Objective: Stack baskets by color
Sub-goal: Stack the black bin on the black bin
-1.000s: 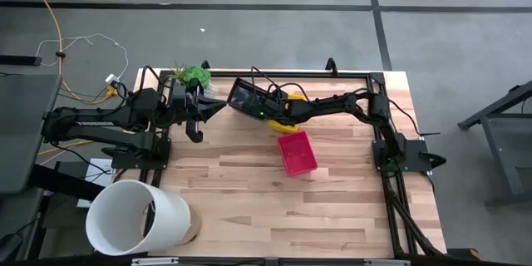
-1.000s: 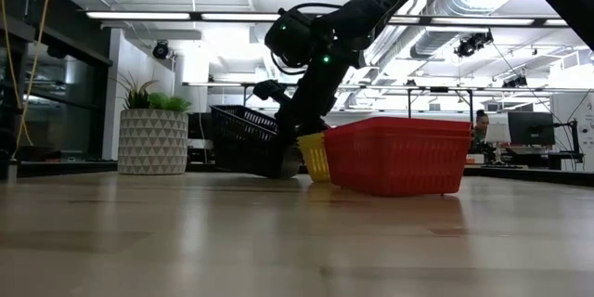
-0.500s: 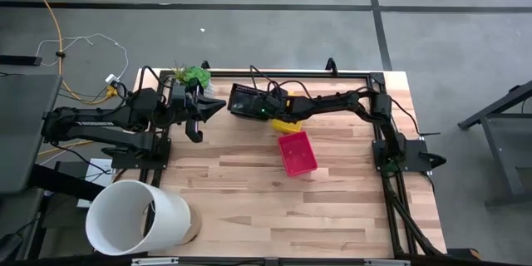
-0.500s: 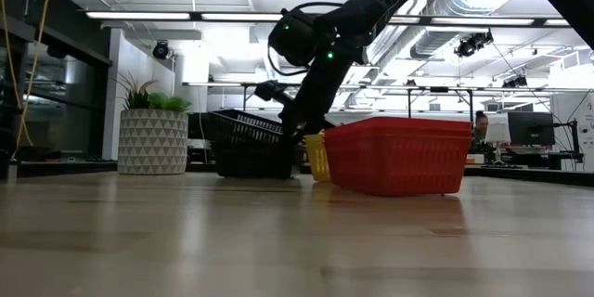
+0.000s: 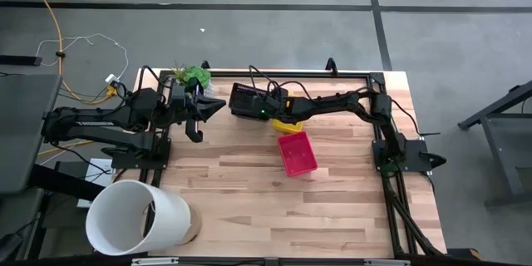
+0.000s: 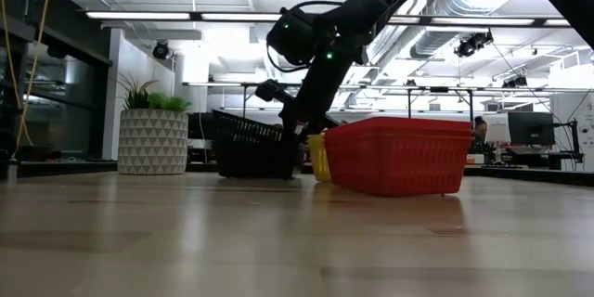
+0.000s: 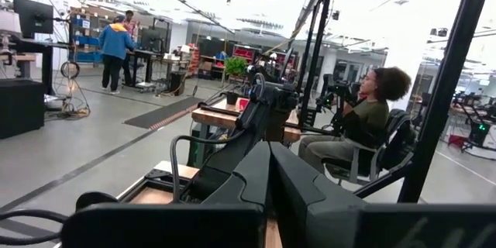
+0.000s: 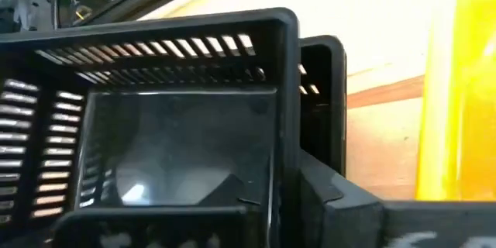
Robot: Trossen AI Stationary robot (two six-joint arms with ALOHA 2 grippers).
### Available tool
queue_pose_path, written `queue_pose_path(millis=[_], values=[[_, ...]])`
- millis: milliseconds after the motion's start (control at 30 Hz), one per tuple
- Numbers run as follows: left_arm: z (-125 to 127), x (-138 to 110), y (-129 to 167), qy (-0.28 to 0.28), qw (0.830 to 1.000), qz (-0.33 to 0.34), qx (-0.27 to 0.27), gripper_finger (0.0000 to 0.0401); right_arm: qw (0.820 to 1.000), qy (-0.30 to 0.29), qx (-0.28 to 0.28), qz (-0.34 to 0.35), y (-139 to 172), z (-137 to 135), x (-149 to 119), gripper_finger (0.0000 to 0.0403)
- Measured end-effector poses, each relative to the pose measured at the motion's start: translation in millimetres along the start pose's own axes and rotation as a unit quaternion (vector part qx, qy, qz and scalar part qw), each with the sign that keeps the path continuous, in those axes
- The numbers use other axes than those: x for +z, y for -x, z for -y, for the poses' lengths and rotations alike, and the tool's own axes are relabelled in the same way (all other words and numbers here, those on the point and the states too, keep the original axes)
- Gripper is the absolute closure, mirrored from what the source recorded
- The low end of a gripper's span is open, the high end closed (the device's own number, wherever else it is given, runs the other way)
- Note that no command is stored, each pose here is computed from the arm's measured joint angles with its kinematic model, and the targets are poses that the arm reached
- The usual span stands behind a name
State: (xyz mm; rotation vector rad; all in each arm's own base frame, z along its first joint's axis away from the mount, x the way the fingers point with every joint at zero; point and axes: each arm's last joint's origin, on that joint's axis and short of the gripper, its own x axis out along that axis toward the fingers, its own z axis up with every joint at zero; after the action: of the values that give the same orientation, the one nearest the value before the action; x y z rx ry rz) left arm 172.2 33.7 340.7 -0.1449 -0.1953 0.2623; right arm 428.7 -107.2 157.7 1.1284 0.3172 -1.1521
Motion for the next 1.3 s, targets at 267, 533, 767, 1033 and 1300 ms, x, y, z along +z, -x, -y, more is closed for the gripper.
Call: queue_pose_path(millis=[267,533,767,1033,1300], values=[[0.0,0.0,0.0,0.0,1.0,0.0,0.0,0.0401,1.0,-0.001,0.002,-0.001,0.8,-0.5,0.6,0.0274],[-0.1,-0.3,0.0,0.0,1.0,-0.001,0.0,0.0401,0.999,0.043,0.011,0.015,16.4,-6.6,13.4,0.0217],[0.0,0.0,0.0,-0.013,1.0,0.0,0.0,0.0401,0.998,0.058,0.024,0.01,21.8,-10.2,18.0,0.0224],[0.1,0.4,0.0,-0.013,1.0,0.002,0.0,0.0401,0.993,0.112,0.027,0.009,34.8,-12.9,29.0,0.0256],[-0.2,1.9,0.0,-0.012,1.0,0.01,0.004,0.0401,0.967,0.256,-0.004,-0.011,67.7,-7.2,56.9,0.0339]])
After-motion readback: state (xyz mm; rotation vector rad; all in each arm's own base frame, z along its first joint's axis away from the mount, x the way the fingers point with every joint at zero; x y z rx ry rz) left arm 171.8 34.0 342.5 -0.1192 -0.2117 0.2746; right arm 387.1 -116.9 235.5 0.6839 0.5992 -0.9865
